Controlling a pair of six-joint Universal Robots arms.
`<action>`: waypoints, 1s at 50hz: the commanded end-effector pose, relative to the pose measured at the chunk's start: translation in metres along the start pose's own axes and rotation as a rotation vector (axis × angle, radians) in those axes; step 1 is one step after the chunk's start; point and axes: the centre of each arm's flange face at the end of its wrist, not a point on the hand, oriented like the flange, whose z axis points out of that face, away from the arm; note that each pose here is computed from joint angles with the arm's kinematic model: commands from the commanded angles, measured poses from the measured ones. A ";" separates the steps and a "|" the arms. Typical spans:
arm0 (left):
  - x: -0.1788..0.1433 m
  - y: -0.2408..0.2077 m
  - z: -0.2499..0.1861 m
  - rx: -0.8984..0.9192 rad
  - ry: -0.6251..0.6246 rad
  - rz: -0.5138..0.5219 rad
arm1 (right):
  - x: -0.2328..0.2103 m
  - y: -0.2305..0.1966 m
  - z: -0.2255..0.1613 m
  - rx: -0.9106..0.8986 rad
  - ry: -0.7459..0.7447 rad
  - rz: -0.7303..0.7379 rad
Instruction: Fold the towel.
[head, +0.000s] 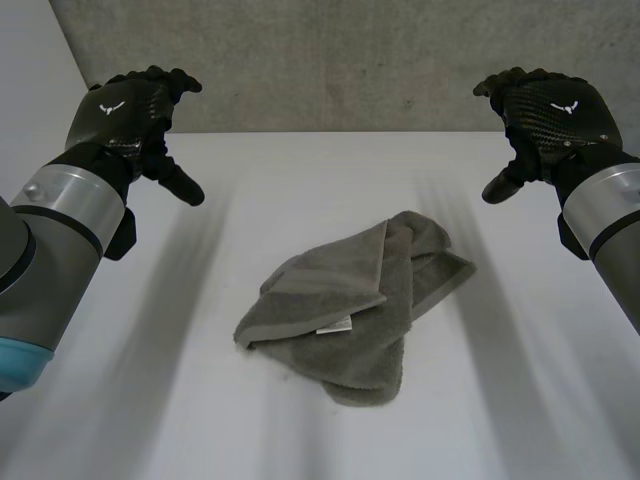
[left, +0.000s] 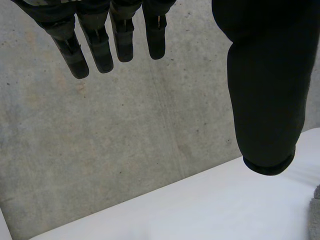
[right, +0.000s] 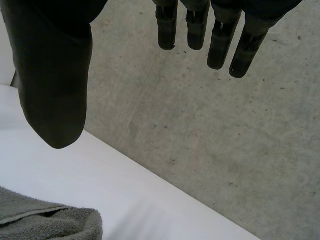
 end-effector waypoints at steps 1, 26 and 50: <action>0.000 0.003 0.001 -0.011 -0.002 -0.003 | 0.009 0.001 0.004 0.009 0.034 -0.003; -0.001 0.003 0.001 -0.012 -0.005 0.003 | 0.009 0.003 0.004 0.006 0.035 0.000; 0.107 0.080 -0.021 -0.208 0.320 0.080 | 0.038 0.036 0.033 -0.137 0.089 0.006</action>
